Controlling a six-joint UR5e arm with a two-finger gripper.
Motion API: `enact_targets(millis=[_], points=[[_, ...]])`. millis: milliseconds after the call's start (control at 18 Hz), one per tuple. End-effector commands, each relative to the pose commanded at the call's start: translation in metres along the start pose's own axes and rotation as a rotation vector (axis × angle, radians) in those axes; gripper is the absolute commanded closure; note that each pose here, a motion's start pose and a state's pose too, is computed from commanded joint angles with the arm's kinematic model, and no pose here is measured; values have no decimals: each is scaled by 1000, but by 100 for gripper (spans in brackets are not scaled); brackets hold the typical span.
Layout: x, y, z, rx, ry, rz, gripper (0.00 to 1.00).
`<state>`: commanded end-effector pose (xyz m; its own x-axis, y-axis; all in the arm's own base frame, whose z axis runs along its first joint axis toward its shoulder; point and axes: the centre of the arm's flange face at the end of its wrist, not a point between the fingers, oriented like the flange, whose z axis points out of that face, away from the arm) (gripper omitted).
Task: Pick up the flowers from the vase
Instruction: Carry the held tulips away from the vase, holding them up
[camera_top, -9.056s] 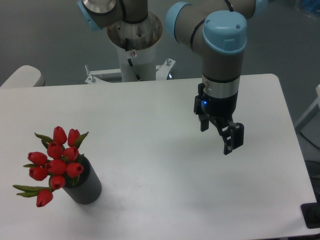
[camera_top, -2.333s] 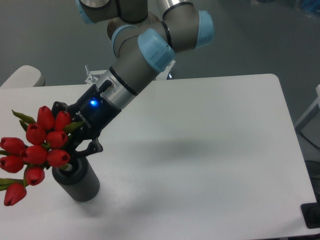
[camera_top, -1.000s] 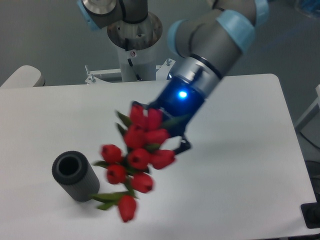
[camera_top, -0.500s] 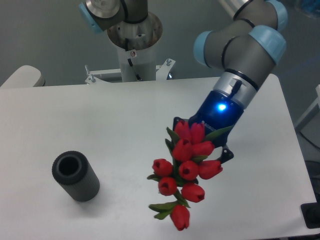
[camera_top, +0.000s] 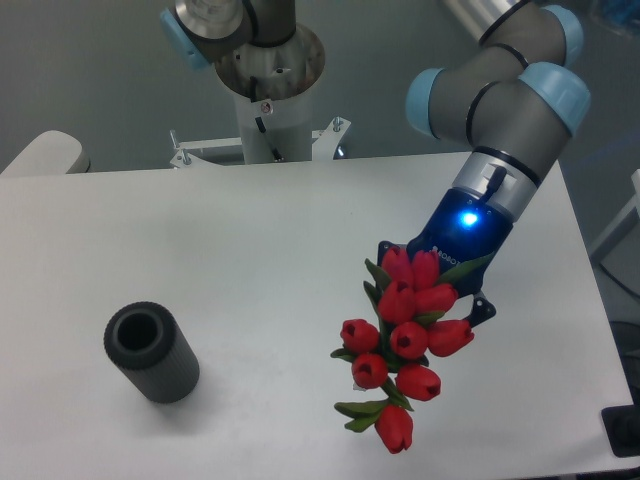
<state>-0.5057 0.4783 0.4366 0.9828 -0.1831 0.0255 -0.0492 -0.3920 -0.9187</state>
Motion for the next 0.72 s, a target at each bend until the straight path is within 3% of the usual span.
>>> enact_targets(millis=[722], points=[[-1,4,-3,-3,-4,20,66]])
